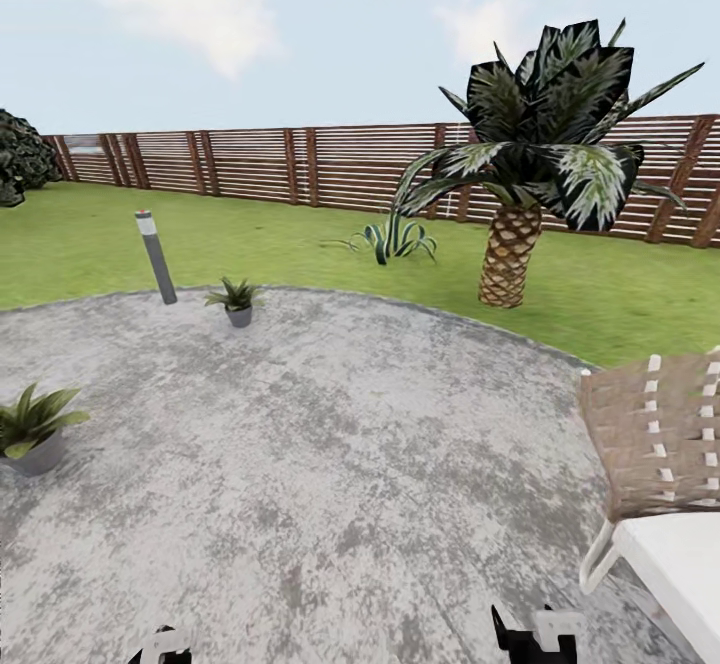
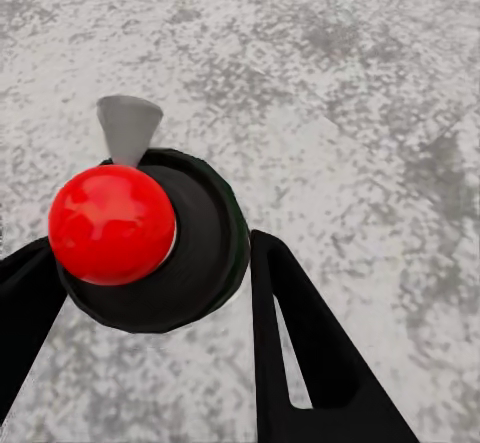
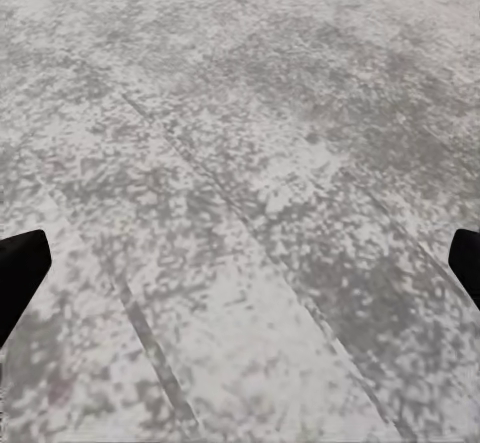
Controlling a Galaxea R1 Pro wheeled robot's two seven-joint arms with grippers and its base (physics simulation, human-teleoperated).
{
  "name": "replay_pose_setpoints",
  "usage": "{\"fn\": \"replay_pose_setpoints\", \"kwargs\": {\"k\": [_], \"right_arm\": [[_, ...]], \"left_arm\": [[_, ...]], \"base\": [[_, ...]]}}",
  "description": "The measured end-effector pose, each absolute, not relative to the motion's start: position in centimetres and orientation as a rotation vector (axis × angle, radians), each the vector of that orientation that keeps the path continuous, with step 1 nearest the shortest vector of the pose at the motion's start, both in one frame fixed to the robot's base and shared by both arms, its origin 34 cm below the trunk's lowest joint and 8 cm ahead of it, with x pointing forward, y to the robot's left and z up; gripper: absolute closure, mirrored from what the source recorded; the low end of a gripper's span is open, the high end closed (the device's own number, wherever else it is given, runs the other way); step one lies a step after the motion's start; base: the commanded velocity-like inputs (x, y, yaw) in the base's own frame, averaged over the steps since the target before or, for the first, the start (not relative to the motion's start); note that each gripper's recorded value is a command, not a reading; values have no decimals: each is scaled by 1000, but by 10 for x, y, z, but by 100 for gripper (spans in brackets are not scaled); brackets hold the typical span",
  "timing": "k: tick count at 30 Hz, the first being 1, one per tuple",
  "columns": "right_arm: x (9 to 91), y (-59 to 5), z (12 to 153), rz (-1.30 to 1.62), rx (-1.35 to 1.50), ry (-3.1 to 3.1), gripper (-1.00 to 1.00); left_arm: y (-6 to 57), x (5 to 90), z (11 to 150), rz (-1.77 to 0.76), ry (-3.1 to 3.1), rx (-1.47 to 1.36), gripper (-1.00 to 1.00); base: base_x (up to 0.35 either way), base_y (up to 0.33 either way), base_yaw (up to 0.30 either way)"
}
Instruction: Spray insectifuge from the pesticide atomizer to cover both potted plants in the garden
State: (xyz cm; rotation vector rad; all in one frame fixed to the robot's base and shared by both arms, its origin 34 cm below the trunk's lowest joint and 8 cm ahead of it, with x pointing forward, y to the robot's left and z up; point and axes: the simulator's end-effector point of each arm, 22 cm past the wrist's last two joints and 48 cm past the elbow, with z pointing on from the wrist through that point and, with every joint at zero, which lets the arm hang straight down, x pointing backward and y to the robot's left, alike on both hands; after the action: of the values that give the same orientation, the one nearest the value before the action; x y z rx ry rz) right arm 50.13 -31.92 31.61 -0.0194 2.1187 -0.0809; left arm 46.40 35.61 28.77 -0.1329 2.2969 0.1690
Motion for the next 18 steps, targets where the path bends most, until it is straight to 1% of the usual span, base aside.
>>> {"fn": "replay_pose_setpoints", "kwargs": {"k": [18], "right_arm": [[501, -318, 316, -79, -19, 2119, -100]], "left_arm": [[356, 464, 288, 169, 2296, -133, 100]], "base": [[340, 0, 272]]}}
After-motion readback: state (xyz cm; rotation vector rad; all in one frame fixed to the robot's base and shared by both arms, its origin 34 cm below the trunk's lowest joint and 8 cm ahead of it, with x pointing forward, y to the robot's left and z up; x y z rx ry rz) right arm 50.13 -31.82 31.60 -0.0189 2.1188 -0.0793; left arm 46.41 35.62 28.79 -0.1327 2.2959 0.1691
